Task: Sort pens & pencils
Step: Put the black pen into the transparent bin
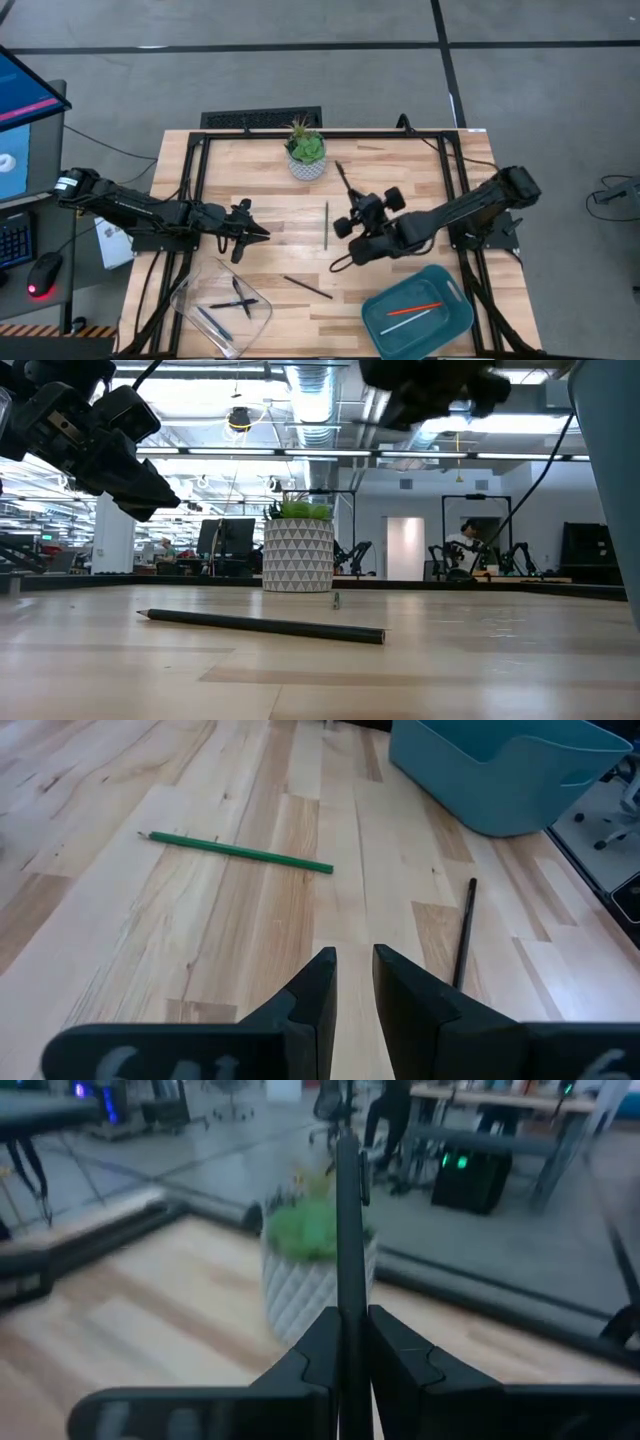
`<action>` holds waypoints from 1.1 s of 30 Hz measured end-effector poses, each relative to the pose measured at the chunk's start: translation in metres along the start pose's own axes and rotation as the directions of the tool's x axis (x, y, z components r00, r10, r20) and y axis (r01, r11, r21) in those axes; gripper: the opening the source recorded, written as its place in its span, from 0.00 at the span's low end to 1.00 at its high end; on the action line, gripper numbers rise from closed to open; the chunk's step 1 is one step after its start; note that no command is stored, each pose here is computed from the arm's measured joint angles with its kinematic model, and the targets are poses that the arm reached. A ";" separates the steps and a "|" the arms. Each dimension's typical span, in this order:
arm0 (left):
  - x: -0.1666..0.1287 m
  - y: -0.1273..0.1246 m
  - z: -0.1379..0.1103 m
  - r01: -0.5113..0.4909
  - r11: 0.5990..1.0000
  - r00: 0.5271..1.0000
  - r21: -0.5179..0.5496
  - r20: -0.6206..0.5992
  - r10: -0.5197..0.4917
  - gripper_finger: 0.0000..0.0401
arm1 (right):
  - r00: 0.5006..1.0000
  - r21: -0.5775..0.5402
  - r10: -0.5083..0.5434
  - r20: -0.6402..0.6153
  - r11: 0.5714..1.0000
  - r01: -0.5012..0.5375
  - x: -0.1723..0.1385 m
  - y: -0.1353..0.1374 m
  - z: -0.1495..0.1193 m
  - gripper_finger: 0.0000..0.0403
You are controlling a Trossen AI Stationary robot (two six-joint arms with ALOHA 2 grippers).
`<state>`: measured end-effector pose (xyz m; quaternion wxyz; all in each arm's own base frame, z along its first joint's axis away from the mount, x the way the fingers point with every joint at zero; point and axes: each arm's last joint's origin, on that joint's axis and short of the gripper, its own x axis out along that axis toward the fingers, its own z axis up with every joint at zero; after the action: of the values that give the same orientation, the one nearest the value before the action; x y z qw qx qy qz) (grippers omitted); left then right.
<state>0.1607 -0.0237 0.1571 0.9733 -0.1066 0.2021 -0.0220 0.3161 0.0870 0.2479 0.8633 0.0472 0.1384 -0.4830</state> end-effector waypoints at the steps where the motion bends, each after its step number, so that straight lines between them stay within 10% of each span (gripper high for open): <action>1: 0.000 0.000 0.000 0.000 1.000 1.000 0.000 0.000 0.000 0.15 | 1.000 0.001 -0.004 0.013 1.000 0.004 -0.001 -0.003 0.006 0.15; 33: 0.000 -0.001 0.002 0.004 0.999 1.000 0.039 0.023 -0.005 0.15 | 0.915 -0.034 0.402 0.013 0.915 -0.402 -0.120 0.007 -0.008 0.15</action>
<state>0.1616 -0.0238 0.1592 0.9774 -0.0882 0.1901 -0.0268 0.2609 0.1907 0.2741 0.9461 0.0565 0.1248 -0.2936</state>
